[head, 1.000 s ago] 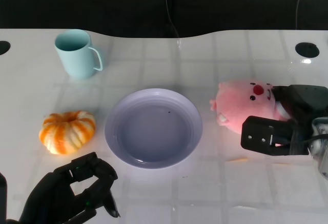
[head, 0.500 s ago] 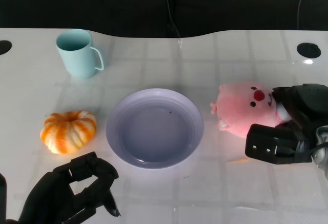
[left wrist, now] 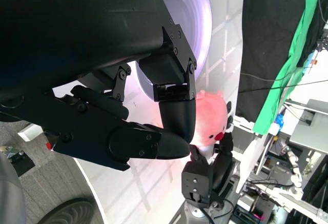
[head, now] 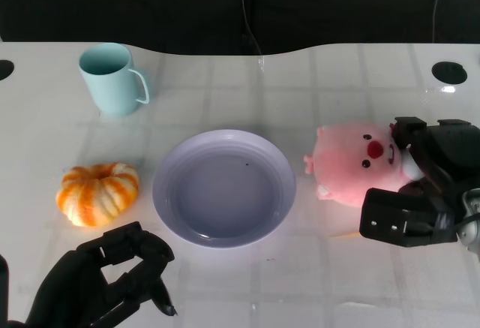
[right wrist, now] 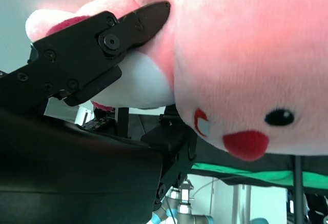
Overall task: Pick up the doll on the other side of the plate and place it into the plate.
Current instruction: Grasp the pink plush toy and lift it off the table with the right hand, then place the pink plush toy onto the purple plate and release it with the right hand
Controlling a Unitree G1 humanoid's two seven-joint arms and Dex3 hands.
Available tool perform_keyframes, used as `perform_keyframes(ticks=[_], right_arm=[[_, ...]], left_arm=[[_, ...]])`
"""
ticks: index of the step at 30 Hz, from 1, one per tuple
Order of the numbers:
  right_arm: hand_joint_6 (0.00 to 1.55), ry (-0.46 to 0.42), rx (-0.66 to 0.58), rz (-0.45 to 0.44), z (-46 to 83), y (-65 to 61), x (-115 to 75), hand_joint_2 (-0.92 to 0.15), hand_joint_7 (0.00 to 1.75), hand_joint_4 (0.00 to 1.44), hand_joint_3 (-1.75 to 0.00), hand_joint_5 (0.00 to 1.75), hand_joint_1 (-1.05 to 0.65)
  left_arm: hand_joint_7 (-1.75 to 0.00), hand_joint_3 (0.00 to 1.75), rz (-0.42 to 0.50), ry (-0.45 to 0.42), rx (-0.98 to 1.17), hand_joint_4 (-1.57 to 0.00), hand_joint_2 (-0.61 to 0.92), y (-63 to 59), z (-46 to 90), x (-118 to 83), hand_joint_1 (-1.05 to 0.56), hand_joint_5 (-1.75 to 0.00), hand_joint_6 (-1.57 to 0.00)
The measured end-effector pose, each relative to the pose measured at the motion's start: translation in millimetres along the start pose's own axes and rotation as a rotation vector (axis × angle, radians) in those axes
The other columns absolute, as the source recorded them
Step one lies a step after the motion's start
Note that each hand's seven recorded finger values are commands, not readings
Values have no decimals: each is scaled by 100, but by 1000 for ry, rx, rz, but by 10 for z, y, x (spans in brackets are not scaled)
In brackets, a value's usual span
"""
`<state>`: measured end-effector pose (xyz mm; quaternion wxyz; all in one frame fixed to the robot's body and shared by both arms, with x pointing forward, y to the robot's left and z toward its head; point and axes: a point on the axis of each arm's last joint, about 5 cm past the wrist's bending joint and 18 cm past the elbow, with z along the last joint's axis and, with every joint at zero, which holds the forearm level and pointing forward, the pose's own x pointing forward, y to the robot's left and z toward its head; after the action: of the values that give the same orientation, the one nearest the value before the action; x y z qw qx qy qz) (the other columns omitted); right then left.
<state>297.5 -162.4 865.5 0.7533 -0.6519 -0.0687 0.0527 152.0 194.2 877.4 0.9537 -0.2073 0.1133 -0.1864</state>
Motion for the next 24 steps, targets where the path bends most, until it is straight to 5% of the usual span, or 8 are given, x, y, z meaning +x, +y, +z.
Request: perform_keyframes(ticks=[8,14,16,18,24], right_arm=[[72,-30,25,-91,-24,49,-61,-82,171,91,-7,175,-17],[72,-52,60,-182,-32,19,-61,-88,175,95,-14,175,-15],[73,-59,78,-215,-25,-16,-43,-59,175,96,-73,175,-15],[75,-60,100,-242,-19,-50,-26,-43,175,97,-104,175,-15],[76,-45,145,-296,-39,-107,-28,-35,175,97,-115,175,-13]], left_arm=[[-112,25,1,3,-2,-77,92,-1,4,-2,-52,-157,-81],[-112,24,1,4,-1,-78,92,-2,10,-3,-53,-157,-81],[-112,24,1,3,-1,-78,92,-2,10,-3,-53,-157,-81],[-113,24,1,5,-2,-78,92,-2,10,-3,-53,-157,-81],[-112,24,1,9,-4,-77,92,-2,12,-4,-52,-157,-81]])
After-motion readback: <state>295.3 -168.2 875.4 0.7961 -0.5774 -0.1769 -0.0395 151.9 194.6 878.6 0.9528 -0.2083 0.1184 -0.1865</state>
